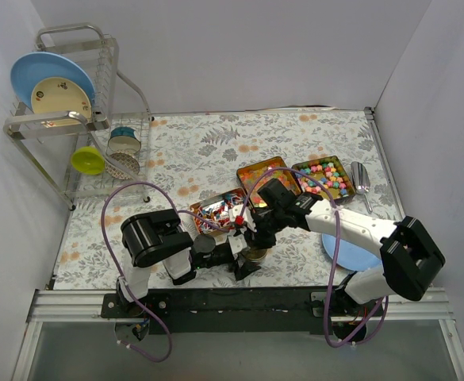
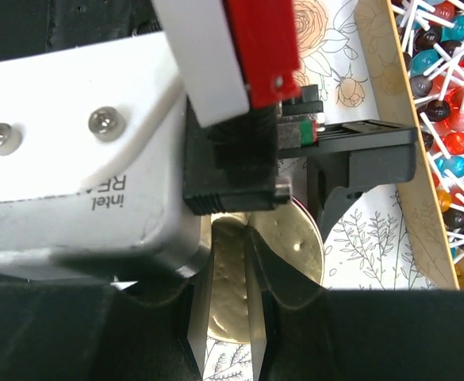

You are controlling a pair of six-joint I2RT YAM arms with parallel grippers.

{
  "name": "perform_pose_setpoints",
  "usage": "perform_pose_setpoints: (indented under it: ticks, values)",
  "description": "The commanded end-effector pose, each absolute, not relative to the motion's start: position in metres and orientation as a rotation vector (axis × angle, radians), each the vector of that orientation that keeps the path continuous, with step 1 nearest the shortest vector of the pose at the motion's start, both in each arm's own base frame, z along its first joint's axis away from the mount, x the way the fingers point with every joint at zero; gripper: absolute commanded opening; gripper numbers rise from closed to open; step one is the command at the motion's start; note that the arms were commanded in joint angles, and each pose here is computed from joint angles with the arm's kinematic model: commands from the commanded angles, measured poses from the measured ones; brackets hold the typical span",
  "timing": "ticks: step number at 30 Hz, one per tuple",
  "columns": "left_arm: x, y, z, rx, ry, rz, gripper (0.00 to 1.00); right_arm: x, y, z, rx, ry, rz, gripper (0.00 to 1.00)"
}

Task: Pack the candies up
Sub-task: Screw the bottle lid onto the packing bottle.

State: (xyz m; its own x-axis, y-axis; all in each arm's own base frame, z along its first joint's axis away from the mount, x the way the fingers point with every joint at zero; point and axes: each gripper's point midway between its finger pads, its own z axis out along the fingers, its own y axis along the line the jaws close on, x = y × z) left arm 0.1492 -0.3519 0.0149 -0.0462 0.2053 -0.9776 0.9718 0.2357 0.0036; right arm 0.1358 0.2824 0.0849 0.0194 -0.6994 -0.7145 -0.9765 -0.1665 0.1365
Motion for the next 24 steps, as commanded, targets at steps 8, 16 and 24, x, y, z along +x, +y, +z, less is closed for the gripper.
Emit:
perform_pose_setpoints:
  ticks: [8,16,24]
  values:
    - [0.144,-0.346,0.044,1.126,1.289,-0.942,0.69,0.171,0.214,0.093,-1.779,2.098,0.761,0.54]
    - [0.144,-0.348,0.029,1.155,1.355,-0.941,0.60,0.180,0.199,0.119,-1.918,1.809,0.667,0.85]
    - [0.139,-0.349,0.022,1.193,1.373,-0.959,0.36,0.177,0.244,0.123,-2.052,1.544,0.762,0.98]
